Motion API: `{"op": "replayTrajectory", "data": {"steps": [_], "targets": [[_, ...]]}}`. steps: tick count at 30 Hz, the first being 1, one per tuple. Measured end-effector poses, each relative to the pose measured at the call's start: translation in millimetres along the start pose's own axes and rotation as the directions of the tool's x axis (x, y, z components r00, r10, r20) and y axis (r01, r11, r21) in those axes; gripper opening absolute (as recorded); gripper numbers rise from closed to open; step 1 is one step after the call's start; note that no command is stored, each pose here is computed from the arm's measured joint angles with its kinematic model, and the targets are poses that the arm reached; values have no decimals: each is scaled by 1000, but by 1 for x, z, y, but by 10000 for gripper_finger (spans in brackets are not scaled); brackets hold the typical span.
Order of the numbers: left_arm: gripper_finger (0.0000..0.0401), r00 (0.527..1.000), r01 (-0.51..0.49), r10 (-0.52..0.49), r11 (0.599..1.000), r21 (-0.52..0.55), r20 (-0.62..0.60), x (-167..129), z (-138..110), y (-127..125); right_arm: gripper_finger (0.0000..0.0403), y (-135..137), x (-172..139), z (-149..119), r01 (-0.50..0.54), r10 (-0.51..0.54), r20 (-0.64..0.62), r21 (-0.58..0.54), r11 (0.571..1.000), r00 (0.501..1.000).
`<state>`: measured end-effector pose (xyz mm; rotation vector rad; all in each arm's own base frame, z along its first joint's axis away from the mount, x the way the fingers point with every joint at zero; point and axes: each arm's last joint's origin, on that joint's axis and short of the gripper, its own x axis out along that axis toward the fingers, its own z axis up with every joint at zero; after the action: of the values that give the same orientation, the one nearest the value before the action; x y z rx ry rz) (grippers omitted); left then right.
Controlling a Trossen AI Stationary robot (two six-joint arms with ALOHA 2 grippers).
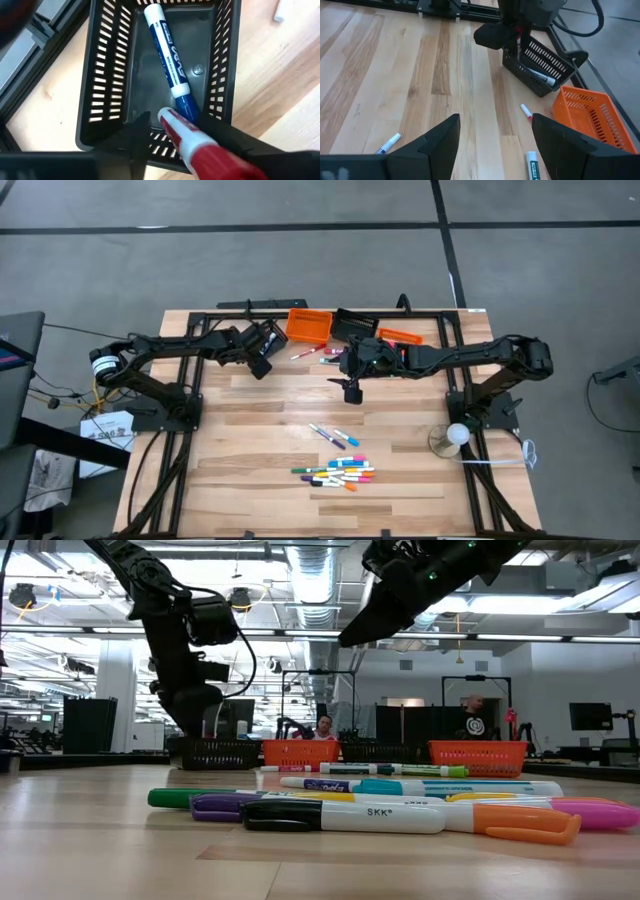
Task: Pick & Place Markers
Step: Put the large red marker into the left black bin, then put the large light blue marker into the left black bin
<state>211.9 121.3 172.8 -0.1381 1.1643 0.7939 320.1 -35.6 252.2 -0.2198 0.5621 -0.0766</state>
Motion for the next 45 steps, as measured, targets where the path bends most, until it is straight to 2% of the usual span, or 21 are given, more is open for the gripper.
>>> {"op": "replayTrajectory", "data": {"steps": [4, 8, 13, 18, 21, 24, 29, 33, 37, 40, 45], "targets": [[213, 1000, 0, 0, 1000, 5, 4, -1, 0, 0, 240, 0, 0, 0, 0, 0, 1, 0, 1000, 1000], [233, 998, -15, 16, 1000, -15, 60, -11, 3, 4, 240, 0, 0, 2, 4, -4, 15, 1, 1000, 1000], [228, 974, -94, 107, 993, -74, 200, -35, 8, 16, 240, -1, 0, 3, 7, -7, 29, 2, 1000, 1000], [215, 909, -111, 156, 984, -136, 387, -62, 16, 27, 240, -1, 0, 3, 7, -7, 29, 2, 1000, 1000], [209, 878, -85, 137, 988, -132, 459, -77, 16, 29, 240, -1, 0, 3, 7, -7, 28, 2, 1000, 1000], [205, 873, -10, 42, 998, -68, 487, -89, 10, 23, 240, 0, 0, 2, 5, -5, 20, 2, 1000, 1000], [200, 910, 148, -151, 988, 39, 387, -97, -10, -2, 240, 1, 0, 0, -2, 2, 0, 7, 1000, 1000], [193, 933, 221, -236, 971, 87, 271, -93, -26, -30, 240, 2, 0, 0, -22, 22, 4, 9, 1000, 1000], [186, 936, 314, -329, 940, 131, 123, -87, -44, -60, 240, 5, 0, 1, -31, 31, 7, 3, 1000, 1000], [180, 953, 296, -303, 941, 163, 19, -83, -58, -77, 240, 6, 0, 1, -33, 33, 7, 1, 999, 999], [172, 985, 173, -170, 971, 164, -32, -67, -63, -88, 240, 6, 0, 1, -33, 33, 6, 0, 999, 999]]}}
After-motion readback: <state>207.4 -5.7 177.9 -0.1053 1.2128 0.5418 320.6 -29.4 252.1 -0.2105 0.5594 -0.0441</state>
